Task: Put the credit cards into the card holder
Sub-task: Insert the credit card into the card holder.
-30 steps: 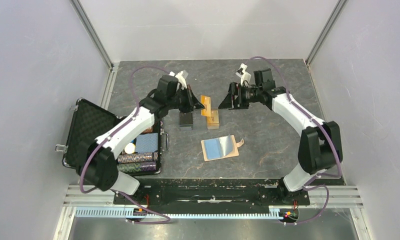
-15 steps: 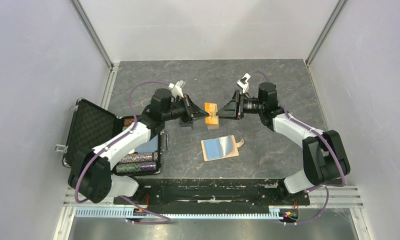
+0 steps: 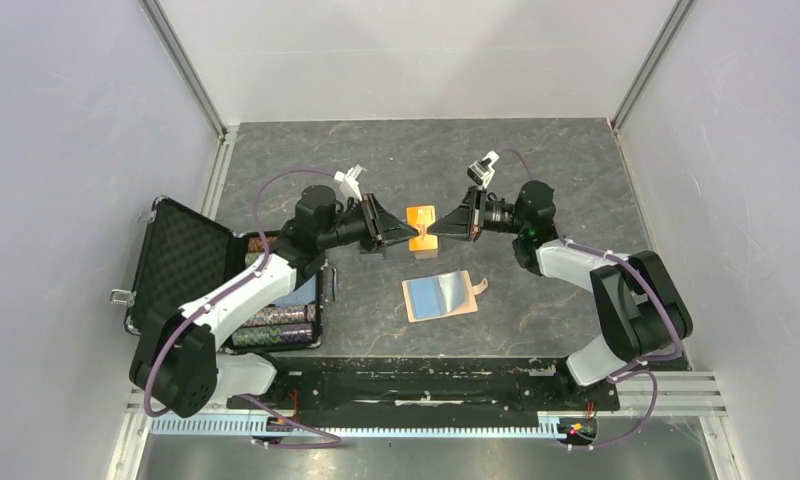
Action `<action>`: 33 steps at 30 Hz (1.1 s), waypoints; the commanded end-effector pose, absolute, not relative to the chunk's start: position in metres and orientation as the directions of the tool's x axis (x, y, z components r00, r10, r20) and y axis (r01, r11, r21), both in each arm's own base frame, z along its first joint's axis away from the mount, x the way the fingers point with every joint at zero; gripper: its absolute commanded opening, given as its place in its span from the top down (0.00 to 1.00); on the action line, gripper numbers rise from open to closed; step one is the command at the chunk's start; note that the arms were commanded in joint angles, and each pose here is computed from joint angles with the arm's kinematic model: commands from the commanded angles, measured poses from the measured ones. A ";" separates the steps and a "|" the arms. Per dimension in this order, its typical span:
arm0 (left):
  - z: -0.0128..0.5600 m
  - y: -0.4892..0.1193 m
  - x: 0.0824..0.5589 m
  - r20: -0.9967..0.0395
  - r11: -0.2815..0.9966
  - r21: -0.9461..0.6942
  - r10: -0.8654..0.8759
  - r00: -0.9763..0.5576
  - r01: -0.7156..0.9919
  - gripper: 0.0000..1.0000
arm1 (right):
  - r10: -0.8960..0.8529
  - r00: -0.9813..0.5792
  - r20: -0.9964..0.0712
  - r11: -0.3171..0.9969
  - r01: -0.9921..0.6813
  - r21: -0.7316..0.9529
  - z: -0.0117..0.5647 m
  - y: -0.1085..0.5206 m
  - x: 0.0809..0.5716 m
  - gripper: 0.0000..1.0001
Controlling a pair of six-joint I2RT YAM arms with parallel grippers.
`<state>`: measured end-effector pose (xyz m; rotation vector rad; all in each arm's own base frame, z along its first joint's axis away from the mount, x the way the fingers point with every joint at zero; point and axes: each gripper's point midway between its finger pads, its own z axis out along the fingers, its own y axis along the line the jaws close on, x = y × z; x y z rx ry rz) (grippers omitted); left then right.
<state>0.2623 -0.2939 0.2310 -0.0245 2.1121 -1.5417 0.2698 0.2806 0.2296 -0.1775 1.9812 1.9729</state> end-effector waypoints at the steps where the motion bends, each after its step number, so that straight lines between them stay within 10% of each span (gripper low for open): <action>1: 0.217 -0.291 0.255 -0.334 0.358 -0.909 -0.316 -0.888 0.215 0.59 | 0.129 -0.907 -0.400 -0.048 -0.409 0.911 0.248 0.279 0.253 1.00; 5: 0.194 -0.284 0.251 -0.301 0.424 -0.893 -0.318 -0.899 0.149 0.47 | 0.105 -0.917 -0.385 0.075 -0.379 0.923 0.204 0.273 0.252 1.00; 12: 0.131 -0.270 0.236 -0.300 0.742 -0.668 -0.191 -0.935 0.063 0.56 | -0.117 -0.915 -0.387 0.501 -0.390 0.772 0.099 0.237 0.246 1.00; 21: 0.071 -0.273 0.221 -0.275 0.933 -0.324 0.062 -0.960 0.153 0.86 | -0.155 -0.951 -0.266 0.594 -0.305 0.745 0.041 0.214 0.222 1.00; 33: 0.032 -0.273 0.217 -0.214 0.953 -0.250 0.117 -0.970 0.170 0.97 | -0.115 -0.967 -0.228 0.660 -0.246 0.710 0.024 0.206 0.228 1.00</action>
